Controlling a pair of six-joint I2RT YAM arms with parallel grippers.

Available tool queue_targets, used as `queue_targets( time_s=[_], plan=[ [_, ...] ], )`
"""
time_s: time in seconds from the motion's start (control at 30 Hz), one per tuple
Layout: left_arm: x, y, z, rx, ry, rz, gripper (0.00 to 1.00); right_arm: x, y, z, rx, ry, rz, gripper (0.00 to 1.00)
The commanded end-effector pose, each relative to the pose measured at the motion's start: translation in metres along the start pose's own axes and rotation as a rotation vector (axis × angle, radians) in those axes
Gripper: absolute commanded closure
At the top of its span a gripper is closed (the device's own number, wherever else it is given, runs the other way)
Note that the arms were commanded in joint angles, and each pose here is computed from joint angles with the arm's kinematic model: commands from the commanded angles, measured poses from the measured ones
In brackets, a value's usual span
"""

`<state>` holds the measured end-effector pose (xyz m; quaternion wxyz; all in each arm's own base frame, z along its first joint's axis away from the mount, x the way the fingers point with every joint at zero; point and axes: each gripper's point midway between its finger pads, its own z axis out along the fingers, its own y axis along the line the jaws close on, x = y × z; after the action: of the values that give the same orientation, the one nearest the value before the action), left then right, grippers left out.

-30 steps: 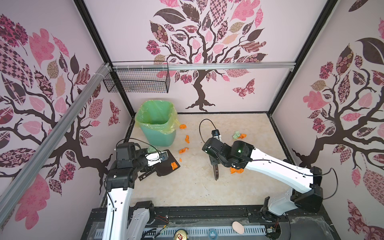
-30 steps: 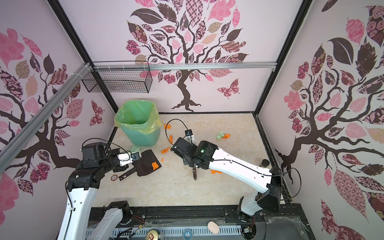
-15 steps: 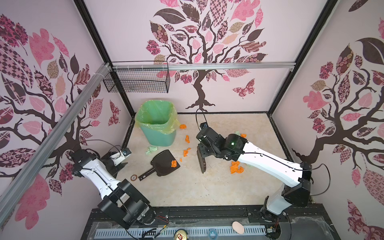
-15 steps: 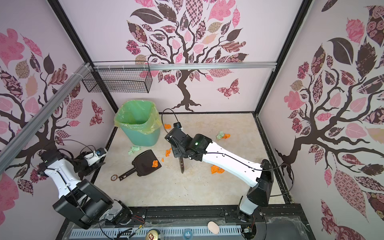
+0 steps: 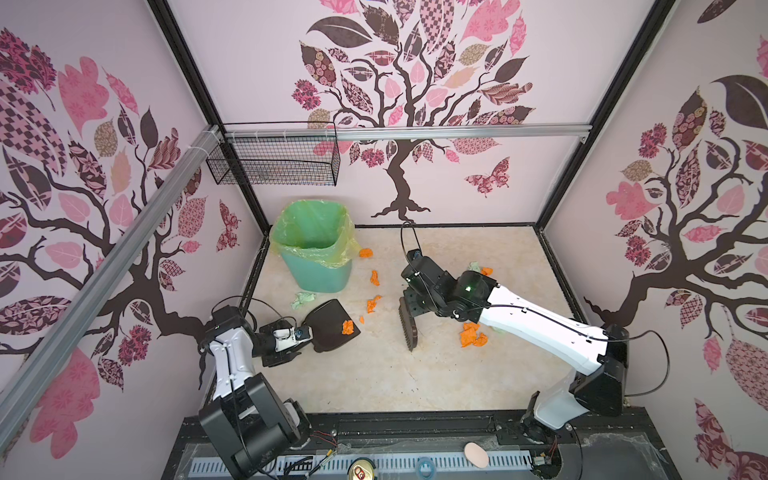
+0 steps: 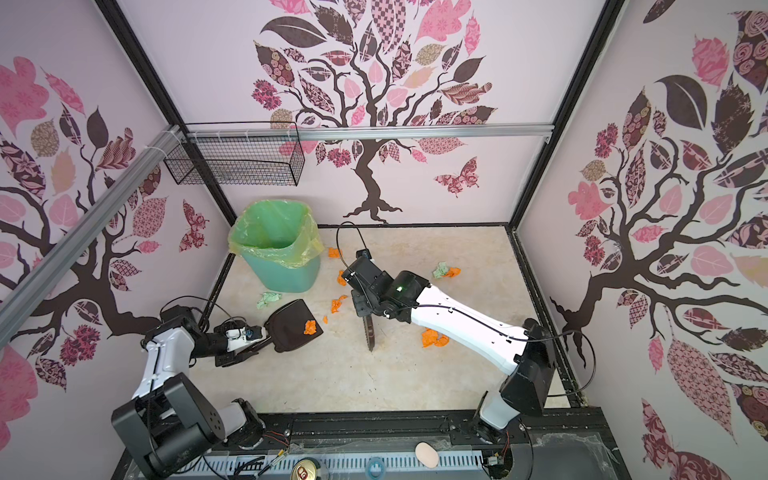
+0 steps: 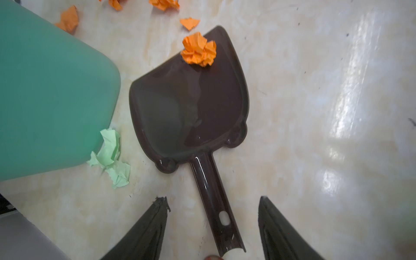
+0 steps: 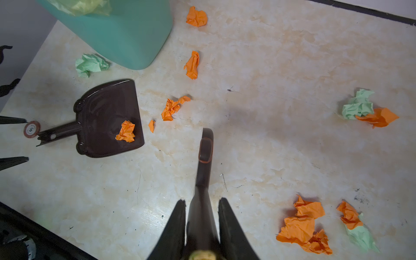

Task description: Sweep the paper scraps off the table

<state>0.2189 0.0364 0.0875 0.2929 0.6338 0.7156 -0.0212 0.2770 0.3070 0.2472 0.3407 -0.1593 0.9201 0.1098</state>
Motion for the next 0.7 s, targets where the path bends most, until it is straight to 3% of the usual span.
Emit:
queue_targets(
  time_s=[0.0,0.27,0.67],
  plan=[
    [0.022,0.002,0.008,0.027,0.092,0.041,0.33,-0.021,-0.002,-0.027,-0.039,-0.092,0.01,1.0],
    [0.045,-0.008,0.038,0.097,0.179,0.051,0.32,-0.022,-0.012,-0.022,-0.075,-0.114,0.011,1.0],
    [0.054,0.006,0.068,0.131,0.238,0.034,0.32,-0.01,-0.031,-0.009,-0.077,-0.092,0.027,1.0]
  ],
)
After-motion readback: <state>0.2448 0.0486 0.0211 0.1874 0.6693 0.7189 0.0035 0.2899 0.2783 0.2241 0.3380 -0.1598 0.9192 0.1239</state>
